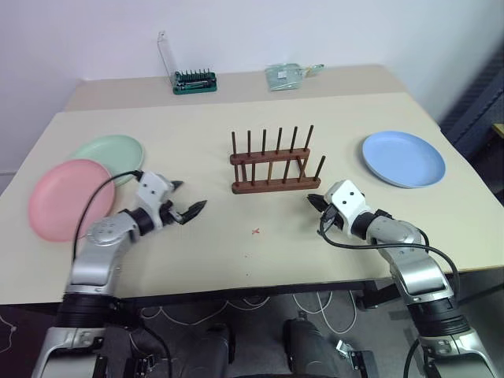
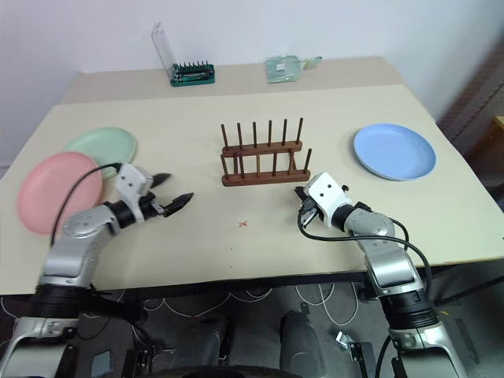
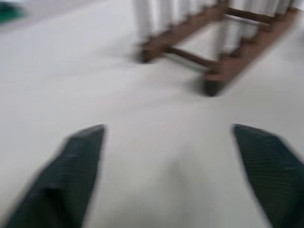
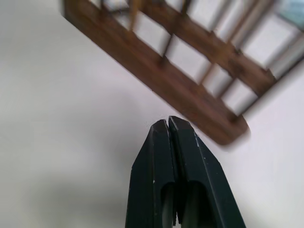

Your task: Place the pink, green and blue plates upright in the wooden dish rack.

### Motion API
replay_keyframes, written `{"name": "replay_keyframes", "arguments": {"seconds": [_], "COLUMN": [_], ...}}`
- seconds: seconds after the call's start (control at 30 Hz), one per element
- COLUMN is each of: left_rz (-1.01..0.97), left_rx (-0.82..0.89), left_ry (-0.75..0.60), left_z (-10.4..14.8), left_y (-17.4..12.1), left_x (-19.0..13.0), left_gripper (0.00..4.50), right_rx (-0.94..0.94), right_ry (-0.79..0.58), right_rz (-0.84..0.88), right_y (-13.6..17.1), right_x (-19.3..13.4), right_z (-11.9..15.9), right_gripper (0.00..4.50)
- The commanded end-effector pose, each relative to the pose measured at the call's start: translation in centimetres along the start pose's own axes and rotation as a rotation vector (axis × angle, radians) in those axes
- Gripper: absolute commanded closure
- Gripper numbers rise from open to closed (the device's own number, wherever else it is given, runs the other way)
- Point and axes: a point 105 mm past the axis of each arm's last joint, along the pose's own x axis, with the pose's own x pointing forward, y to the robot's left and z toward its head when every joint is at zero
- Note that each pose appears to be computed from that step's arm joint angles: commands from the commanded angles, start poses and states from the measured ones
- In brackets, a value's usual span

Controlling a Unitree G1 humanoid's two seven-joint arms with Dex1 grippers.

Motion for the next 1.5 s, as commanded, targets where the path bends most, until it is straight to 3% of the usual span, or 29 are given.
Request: {"name": "replay_keyframes", "arguments": {"seconds": [0.03, 0.13, 0.33, 0.53, 0.7, 0.8, 1.03, 1.2, 1.43, 1.5], "left_rz": [0.483, 0.845, 1.015, 1.160, 1.102, 1.059, 1.053, 1.002, 0.862, 0.753], "left_rx": [-0.040, -0.156, -0.342, -0.612, -0.692, -0.704, -0.710, -0.690, -0.591, -0.476], "left_ry": [-0.107, -0.063, 0.074, 0.176, 0.185, 0.167, 0.147, 0.066, -0.152, -0.219], "left_z": [2.8, 1.3, -3.3, -7.6, -8.3, -8.1, -7.9, -6.8, -1.8, 2.2], "left_y": [8.5, 13.2, 13.7, 13.1, 12.6, 12.4, 12.8, 12.8, 12.2, 11.2], "left_x": [-5.8, -10.7, -15.4, -17.6, -16.2, -14.8, -14.2, -13.5, -12.1, -9.7], "left_gripper": [0.02, 0.02, 0.02, 0.02, 0.02, 0.82, 4.45, 4.48, 4.48, 4.50], "right_rx": [-0.026, -0.029, -0.033, -0.037, -0.040, -0.037, -0.034, -0.035, -0.094, -0.152], "right_ry": [-0.078, -0.080, -0.099, -0.113, -0.114, -0.113, -0.108, -0.109, -0.141, -0.210], "right_rz": [0.057, 0.092, 0.141, 0.149, 0.141, 0.123, 0.107, 0.106, 0.166, 0.214], "right_y": [0.6, 1.0, 1.6, 1.6, 1.4, 1.3, 1.4, 1.4, 1.6, 1.8], "right_x": [1.0, 1.9, 3.2, 3.7, 3.5, 3.3, 2.8, 2.3, 1.2, 1.2], "right_z": [2.4, 2.3, 2.6, 2.7, 2.7, 2.6, 2.4, 2.6, 4.0, 6.6], "right_gripper": [4.50, 4.50, 4.50, 4.50, 4.50, 4.50, 4.50, 4.50, 4.50, 4.25]}}
